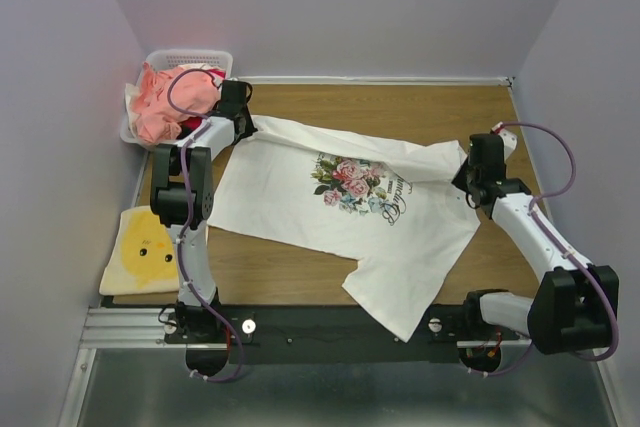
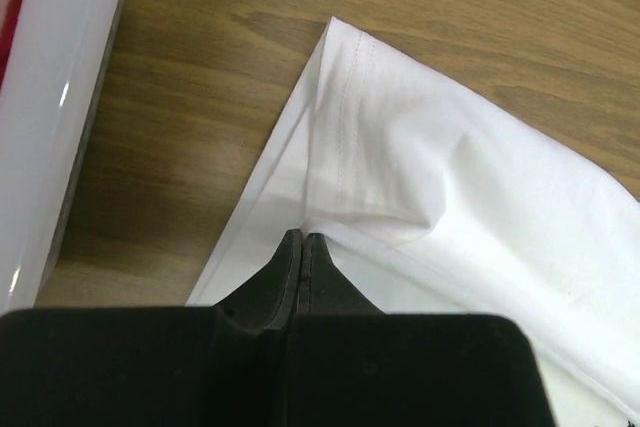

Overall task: Fold and stack the t-shirts
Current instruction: Fold the tshirt

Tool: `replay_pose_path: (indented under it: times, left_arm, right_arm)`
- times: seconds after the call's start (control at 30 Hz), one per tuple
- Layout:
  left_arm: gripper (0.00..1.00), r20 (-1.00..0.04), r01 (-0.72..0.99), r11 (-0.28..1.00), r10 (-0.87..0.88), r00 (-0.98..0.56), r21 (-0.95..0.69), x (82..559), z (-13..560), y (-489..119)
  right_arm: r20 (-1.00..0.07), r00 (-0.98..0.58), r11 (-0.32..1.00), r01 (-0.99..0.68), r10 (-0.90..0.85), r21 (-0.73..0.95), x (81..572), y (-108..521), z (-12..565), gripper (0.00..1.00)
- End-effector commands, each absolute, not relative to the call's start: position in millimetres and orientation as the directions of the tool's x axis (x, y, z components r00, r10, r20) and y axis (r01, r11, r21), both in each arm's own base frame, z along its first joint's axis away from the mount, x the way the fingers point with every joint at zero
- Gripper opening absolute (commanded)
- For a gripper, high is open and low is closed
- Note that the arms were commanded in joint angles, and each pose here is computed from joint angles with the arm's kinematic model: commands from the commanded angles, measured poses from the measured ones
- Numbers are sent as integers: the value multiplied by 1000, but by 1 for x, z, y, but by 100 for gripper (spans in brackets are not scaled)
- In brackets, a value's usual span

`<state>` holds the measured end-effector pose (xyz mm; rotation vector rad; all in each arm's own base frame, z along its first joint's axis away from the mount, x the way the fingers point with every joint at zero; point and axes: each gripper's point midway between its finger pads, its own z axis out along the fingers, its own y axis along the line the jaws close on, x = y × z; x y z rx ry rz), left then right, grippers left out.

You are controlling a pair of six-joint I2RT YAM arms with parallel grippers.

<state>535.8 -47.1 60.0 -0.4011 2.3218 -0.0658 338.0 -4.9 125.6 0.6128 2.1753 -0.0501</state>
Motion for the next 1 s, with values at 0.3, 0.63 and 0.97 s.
replay_pose_path:
  times: [0.3, 0.63, 0.97]
  left_arm:
    - [0, -680, -354, 928, -336, -652, -120, 521, 62, -35]
    - [0, -667, -384, 917, -352, -657, -106, 509, 60, -33]
    - [0, -712, -405, 910, -342, -613, -88, 503, 84, -38]
  right_arm:
    - [-683, -577, 864, 476, 447, 164, 309, -3, 95, 1]
    - [-673, -591, 863, 482, 446, 149, 305, -4, 88, 1]
    - [-669, -598, 866, 478, 442, 145, 307, -3, 87, 1]
